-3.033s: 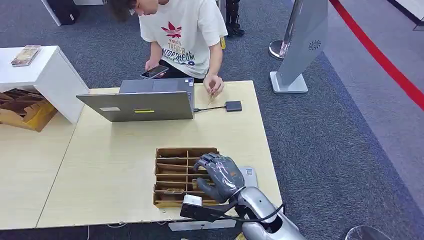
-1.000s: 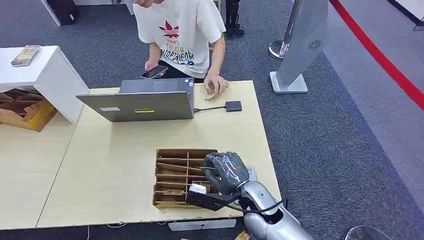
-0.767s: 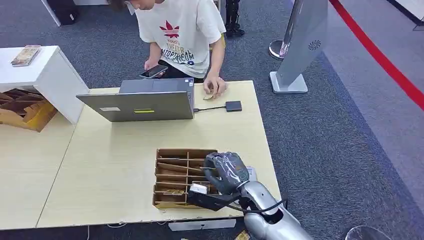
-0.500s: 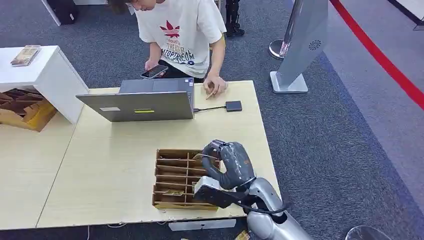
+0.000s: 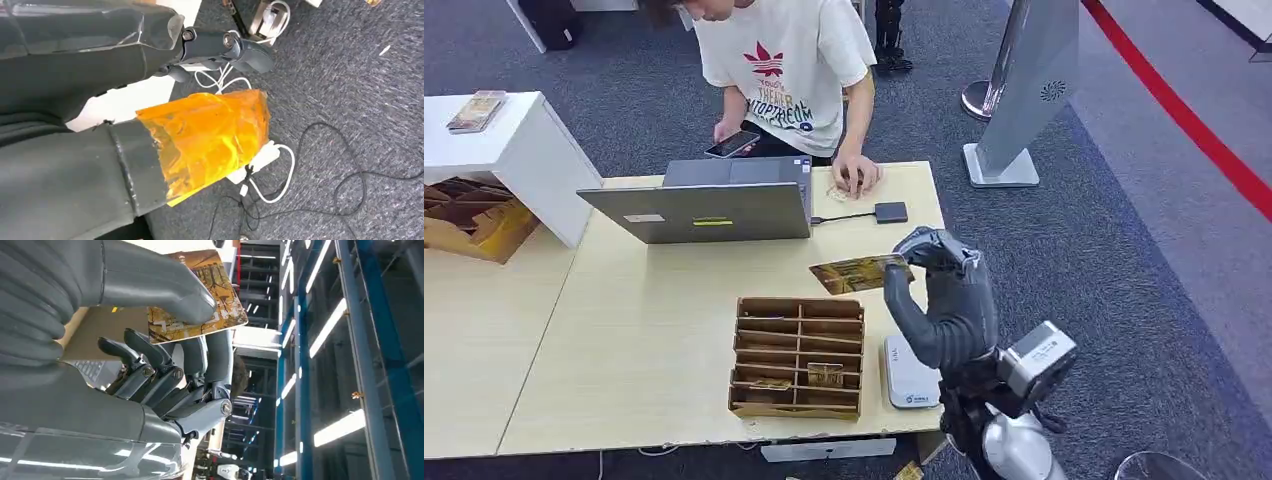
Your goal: Pass the card to the sensor for recognition and then transmit it.
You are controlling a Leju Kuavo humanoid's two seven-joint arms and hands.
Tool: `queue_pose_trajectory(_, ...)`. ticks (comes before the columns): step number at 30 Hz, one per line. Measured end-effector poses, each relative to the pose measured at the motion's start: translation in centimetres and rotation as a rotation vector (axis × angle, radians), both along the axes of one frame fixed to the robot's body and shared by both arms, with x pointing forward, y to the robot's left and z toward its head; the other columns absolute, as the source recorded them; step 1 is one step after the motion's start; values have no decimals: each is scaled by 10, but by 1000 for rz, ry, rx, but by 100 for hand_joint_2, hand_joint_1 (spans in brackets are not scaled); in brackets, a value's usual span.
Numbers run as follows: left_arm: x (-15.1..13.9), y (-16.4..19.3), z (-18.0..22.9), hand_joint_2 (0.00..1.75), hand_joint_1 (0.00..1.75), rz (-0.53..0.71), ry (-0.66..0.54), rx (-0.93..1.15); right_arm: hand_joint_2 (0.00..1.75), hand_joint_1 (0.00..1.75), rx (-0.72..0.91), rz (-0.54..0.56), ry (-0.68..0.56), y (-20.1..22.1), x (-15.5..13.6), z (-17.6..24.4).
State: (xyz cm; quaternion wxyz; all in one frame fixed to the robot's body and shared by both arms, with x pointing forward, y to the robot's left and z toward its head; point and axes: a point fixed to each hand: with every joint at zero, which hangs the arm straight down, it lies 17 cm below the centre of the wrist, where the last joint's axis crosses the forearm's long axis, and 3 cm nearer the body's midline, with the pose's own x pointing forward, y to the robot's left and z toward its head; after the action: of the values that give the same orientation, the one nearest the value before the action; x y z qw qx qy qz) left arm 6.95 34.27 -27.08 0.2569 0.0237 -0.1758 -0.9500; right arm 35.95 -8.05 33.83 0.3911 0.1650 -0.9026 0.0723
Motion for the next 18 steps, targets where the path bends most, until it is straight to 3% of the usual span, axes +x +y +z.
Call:
queue_pose_trajectory(9,7,-1,1,0,0,-38,7,-1,175,175,-20,11,-28,7,-2,6)
queue_pose_trajectory(18,31,-2,6,0,0,-112,13,0,175,175,-132,30,-135,45,6,34)
